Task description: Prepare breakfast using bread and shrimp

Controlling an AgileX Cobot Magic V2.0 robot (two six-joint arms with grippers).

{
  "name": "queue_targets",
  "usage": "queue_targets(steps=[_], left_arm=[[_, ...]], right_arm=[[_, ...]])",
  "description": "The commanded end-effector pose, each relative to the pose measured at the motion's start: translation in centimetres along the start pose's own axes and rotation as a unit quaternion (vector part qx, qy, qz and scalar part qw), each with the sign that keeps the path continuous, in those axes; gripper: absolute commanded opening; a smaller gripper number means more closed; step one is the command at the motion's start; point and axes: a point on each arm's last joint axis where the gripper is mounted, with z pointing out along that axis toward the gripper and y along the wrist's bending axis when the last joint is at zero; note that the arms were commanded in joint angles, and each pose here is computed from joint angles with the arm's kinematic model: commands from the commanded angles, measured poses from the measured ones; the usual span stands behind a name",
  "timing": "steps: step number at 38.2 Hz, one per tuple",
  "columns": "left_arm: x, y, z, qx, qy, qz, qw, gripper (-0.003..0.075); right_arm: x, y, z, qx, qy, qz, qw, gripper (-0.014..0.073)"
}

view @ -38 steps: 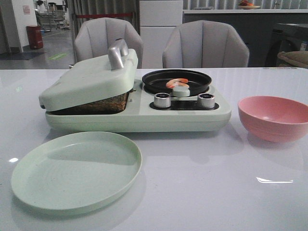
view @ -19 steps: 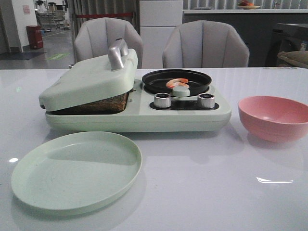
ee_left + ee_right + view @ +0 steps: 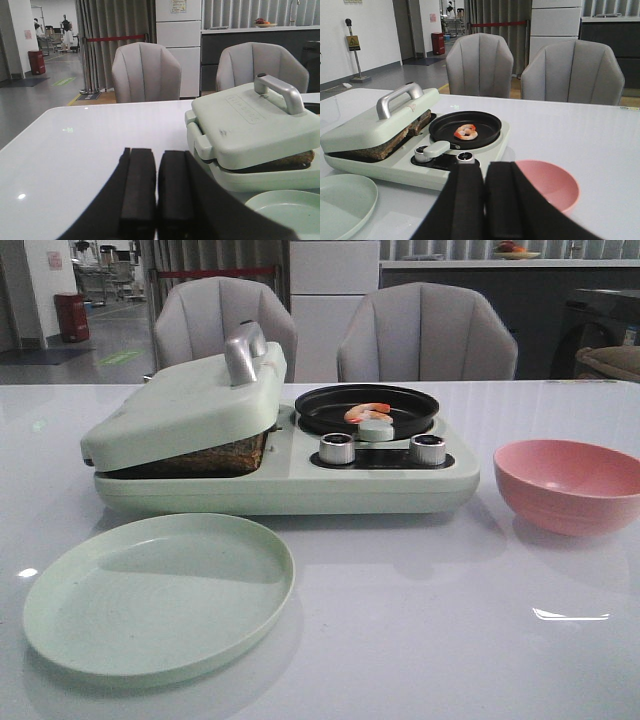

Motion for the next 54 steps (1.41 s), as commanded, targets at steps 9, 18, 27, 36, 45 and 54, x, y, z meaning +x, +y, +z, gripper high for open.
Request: queue_targets(steps=[9,18,27,36,45,54], left_arm=[[-0.7,0.0,-0.2,-0.001,-0.050,-0.005,0.999,0.0113],[-0.7,0.0,-0.2,-0.001,-0.049,-0.005,0.999,0.0113],[-0.7,0.0,-0.2,-0.001,-0.049,-0.005,0.999,0.0113],[-0.7,0.0,-0.2,-0.001,-0.049,-0.005,0.999,0.0113],[-0.7,0.0,-0.2,-0.001,-0.049,-0.005,0.999,0.0113],[-0.7,0.0,-0.2,-0.001,-0.049,-0.005,0.999,0.0113]], right_arm=[[2.2,-1.2,-0.3,0.078,-0.053,-0.020,0.995,0.0152],[4.0,-1.6,-0.4,0.103,-0.051,-0.021,0.993,0.0152],[4.0,-1.6,-0.4,0.096,-0.049,-0.031,0.994,0.0152],[4.0,-1.6,-0.4,0.096,-0.049,-0.031,0.994,0.0152],[4.0,-1.6,-0.4,0.096,-0.049,-0.031,0.994,0.0152],[4.0,-1.6,-0.4,0.096,-0.049,-0.031,0.994,0.0152]])
